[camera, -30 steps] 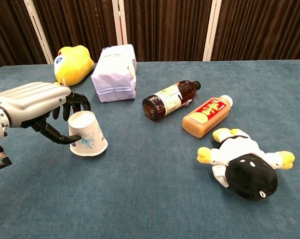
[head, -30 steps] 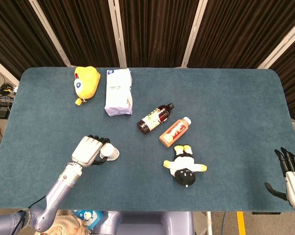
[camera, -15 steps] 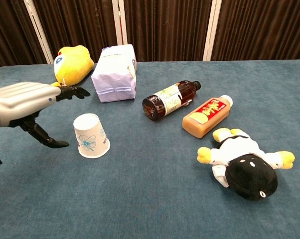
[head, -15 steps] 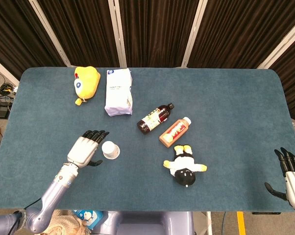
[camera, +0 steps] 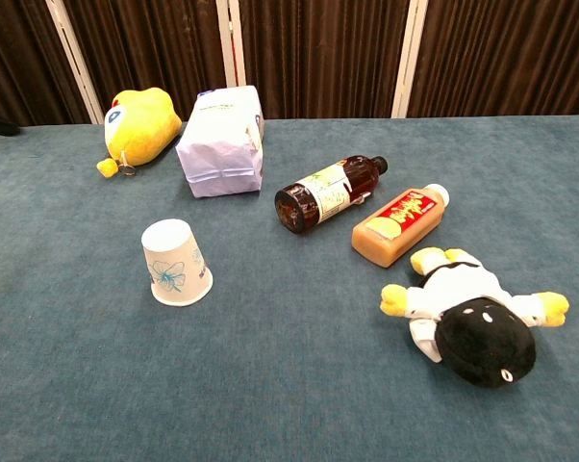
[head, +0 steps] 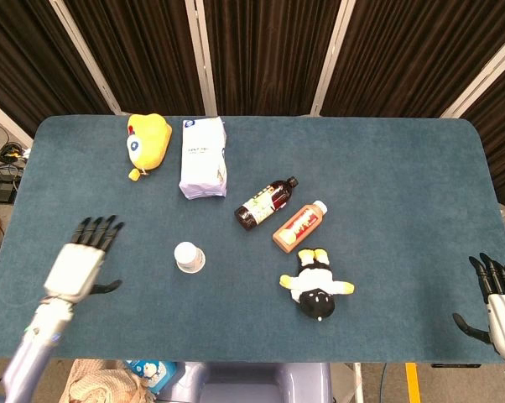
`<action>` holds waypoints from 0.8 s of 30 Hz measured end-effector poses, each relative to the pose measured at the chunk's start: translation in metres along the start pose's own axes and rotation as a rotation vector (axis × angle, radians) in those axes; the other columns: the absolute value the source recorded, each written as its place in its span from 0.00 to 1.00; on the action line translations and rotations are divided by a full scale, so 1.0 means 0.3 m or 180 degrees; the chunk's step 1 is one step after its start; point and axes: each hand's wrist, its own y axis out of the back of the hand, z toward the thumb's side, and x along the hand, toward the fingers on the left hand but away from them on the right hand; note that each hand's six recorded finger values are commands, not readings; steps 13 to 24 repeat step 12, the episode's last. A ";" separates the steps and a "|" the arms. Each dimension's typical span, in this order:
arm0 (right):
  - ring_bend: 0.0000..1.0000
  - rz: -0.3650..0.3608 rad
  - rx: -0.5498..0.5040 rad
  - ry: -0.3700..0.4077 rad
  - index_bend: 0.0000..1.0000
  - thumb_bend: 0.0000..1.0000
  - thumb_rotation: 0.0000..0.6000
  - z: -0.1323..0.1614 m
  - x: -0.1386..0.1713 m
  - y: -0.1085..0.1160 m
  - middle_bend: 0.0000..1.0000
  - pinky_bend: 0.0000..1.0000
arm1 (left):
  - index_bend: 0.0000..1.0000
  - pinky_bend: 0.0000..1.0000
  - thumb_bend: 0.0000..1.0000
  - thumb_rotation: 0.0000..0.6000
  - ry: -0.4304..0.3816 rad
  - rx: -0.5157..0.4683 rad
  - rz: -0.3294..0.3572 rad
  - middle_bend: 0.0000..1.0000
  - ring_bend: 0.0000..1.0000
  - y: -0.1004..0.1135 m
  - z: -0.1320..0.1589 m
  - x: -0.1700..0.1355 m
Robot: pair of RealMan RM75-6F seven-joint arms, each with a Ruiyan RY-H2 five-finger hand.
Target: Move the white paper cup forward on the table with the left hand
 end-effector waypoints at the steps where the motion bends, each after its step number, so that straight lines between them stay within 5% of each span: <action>1: 0.00 -0.0003 0.0004 0.0000 0.00 0.24 1.00 0.001 0.001 0.000 0.00 0.00 | 0.00 0.00 0.05 1.00 0.0051 -0.0014 0.0016 0.00 0.00 0.005 -0.027 -0.031; 11: 0.00 -0.0020 0.0017 0.0030 0.00 0.24 1.00 0.009 0.003 0.001 0.00 0.00 | 0.00 0.00 0.05 1.00 0.0380 -0.0020 0.0131 0.00 0.00 0.008 -0.191 -0.223; 24: 0.00 -0.0020 0.0020 0.0032 0.00 0.24 1.00 0.009 0.002 0.000 0.00 0.00 | 0.00 0.00 0.05 1.00 0.0387 -0.0018 0.0123 0.00 0.00 0.005 -0.196 -0.229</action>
